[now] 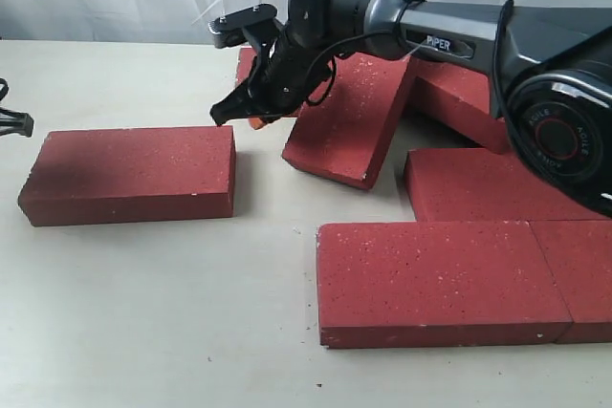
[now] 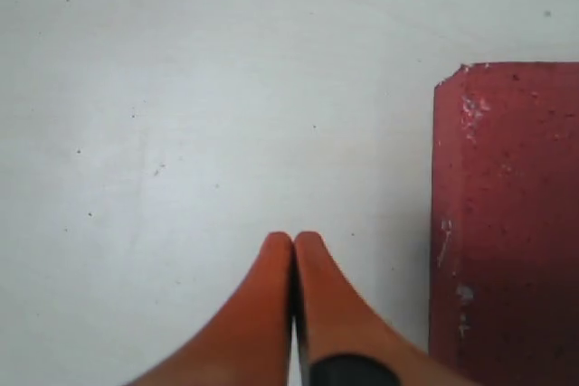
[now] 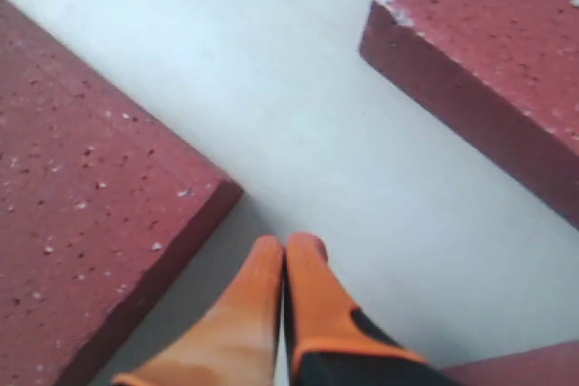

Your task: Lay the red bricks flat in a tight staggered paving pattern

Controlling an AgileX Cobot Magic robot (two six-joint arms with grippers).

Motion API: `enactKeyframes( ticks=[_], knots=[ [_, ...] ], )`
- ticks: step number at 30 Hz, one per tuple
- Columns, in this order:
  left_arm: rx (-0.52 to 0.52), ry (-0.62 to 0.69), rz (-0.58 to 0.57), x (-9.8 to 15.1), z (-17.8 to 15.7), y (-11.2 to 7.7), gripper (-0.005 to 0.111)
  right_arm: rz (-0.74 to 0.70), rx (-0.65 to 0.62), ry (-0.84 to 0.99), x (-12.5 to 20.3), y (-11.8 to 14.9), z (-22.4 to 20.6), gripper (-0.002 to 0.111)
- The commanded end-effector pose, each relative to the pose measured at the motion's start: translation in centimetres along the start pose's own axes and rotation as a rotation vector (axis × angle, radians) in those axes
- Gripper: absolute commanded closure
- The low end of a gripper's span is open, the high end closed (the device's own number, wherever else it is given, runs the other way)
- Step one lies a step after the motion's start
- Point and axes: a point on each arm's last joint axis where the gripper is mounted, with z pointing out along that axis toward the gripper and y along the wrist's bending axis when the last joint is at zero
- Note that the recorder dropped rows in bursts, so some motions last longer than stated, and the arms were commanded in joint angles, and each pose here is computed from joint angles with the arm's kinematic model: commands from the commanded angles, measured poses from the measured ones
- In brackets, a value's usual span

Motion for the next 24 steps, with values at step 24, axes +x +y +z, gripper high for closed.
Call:
enactKeyframes(
  ticks=[24],
  knots=[
    [0.492,-0.151,0.439,-3.7,-4.7,-18.7,0.107,0.165,0.212,0.073,11.1,-11.6,-13.7,0.109]
  ],
)
